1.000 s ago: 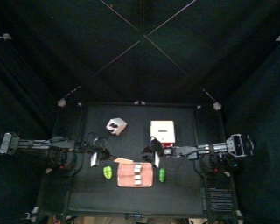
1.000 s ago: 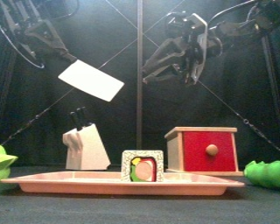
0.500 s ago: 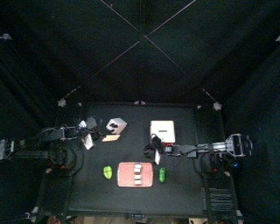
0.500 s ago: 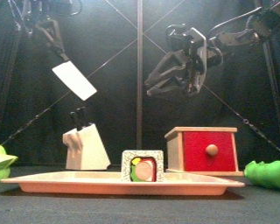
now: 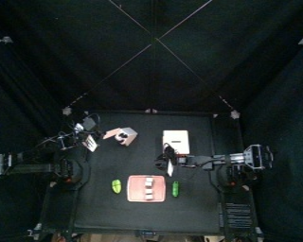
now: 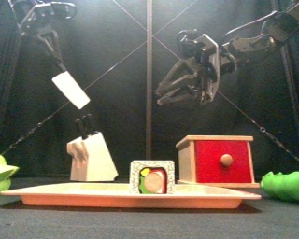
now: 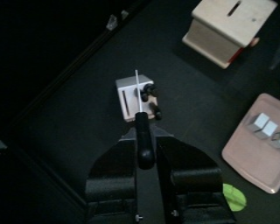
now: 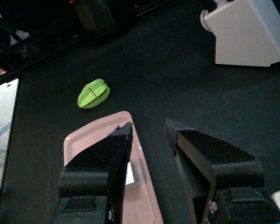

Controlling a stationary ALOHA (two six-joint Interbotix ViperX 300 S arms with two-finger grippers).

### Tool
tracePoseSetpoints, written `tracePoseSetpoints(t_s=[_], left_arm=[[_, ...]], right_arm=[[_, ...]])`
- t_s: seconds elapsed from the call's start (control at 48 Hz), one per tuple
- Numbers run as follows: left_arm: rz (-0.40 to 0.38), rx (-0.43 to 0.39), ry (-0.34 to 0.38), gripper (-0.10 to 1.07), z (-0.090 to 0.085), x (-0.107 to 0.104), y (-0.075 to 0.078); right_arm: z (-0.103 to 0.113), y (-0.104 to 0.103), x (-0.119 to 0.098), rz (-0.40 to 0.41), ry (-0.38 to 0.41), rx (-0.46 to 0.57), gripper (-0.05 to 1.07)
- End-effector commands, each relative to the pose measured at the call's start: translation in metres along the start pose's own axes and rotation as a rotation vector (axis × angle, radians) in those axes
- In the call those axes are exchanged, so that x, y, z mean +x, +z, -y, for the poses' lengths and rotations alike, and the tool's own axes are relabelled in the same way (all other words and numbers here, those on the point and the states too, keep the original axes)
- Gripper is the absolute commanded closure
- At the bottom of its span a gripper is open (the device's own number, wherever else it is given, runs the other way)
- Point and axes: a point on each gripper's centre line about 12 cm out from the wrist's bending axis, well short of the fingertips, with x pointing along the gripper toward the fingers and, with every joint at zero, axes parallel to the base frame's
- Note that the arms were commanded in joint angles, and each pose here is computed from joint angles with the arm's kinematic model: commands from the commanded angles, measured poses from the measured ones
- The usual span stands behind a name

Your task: Put cleaver in holder

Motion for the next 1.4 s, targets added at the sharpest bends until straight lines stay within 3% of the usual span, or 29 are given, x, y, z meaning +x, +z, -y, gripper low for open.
tracePoseSetpoints(t_s=[0.0,0.354,0.75,1.375], left_arm=[[-0.003,-0.012,0.029,0.60,-0.005,0.005,0.001],[-0.010,-0.014,0.044,0.60,-0.010,0.030,-0.015],[-0.029,-0.027,0.027,0.60,-0.008,0.043,-0.027],[-0.049,-0.031,0.024,0.60,-0.006,0.054,-0.027]], right_arm=[[0.000,0.010,-0.003,0.035,0.003,-0.001,0.28],[0.003,0.009,-0.003,0.030,-0.004,-0.001,0.28],[0.005,0.008,-0.001,0.027,-0.009,0.000,0.28],[0.007,0.006,0.001,0.021,-0.016,0.001,0.28]])
